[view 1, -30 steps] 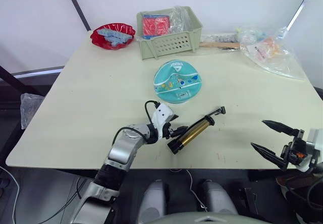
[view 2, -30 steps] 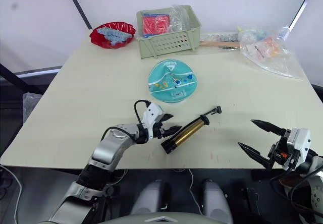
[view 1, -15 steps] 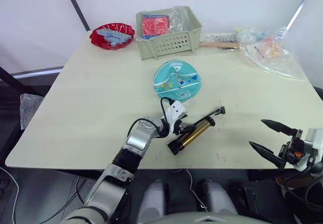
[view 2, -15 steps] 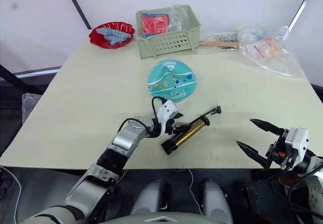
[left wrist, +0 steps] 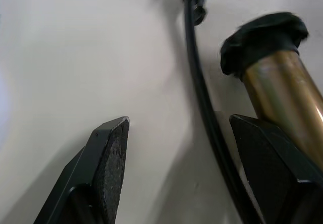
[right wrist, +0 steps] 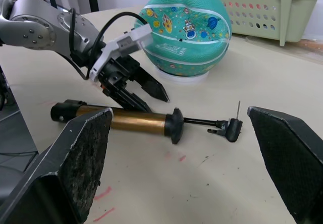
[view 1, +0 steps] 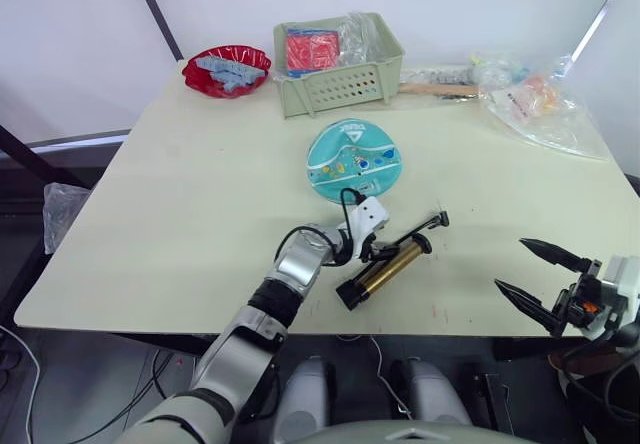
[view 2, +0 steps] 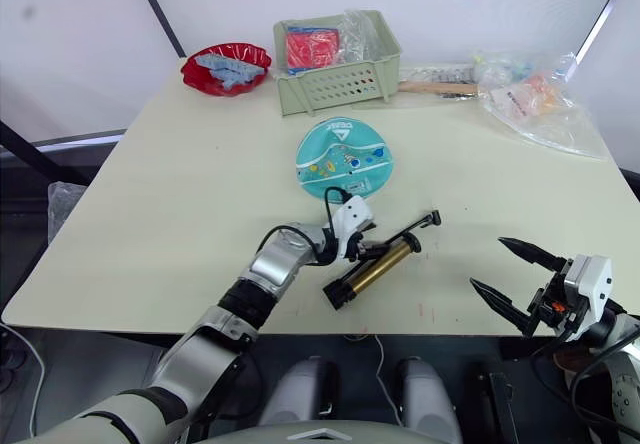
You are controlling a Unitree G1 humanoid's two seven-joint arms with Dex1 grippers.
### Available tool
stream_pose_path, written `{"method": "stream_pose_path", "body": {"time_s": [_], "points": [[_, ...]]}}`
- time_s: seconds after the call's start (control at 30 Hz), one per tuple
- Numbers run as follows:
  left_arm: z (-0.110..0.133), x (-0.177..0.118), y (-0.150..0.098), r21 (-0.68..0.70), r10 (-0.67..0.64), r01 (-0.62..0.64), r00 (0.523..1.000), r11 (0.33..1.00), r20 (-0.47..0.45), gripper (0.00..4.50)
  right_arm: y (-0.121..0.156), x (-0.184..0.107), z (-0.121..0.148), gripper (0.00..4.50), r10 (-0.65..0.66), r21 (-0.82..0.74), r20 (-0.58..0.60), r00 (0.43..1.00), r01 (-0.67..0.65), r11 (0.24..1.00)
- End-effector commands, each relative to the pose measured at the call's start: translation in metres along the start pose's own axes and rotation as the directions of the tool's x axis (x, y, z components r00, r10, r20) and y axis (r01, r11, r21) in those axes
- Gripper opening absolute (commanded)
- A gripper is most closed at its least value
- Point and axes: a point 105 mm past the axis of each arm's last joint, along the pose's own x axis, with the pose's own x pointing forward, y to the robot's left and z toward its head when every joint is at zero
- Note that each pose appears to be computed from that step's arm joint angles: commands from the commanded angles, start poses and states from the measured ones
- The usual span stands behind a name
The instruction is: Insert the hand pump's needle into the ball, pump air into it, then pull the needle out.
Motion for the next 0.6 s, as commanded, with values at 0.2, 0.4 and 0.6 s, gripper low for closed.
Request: {"method": "stream_pose_path", "body": {"time_s": [0.2,0.4,0.6], "points": [[-0.008,0.009,-0.006,-0.013,0.023,-0.024,0.998,1.0,-0.058,1.97,0.0,0.0,0.01,4.5,-0.007,-0.053,0.023,1.0,0.008,0.999],[-0.003,0.009,-0.007,0.004,0.028,-0.027,0.999,1.0,-0.028,0.03,0.0,-0.001,0.009,4.5,-0.017,-0.039,0.022,1.0,0.017,0.999],[0.021,0.004,-0.008,0.063,0.022,-0.028,0.996,0.998,0.092,0.03,0.001,0.005,0.012,4.5,-0.039,0.023,0.05,0.998,0.038,0.999]]}}
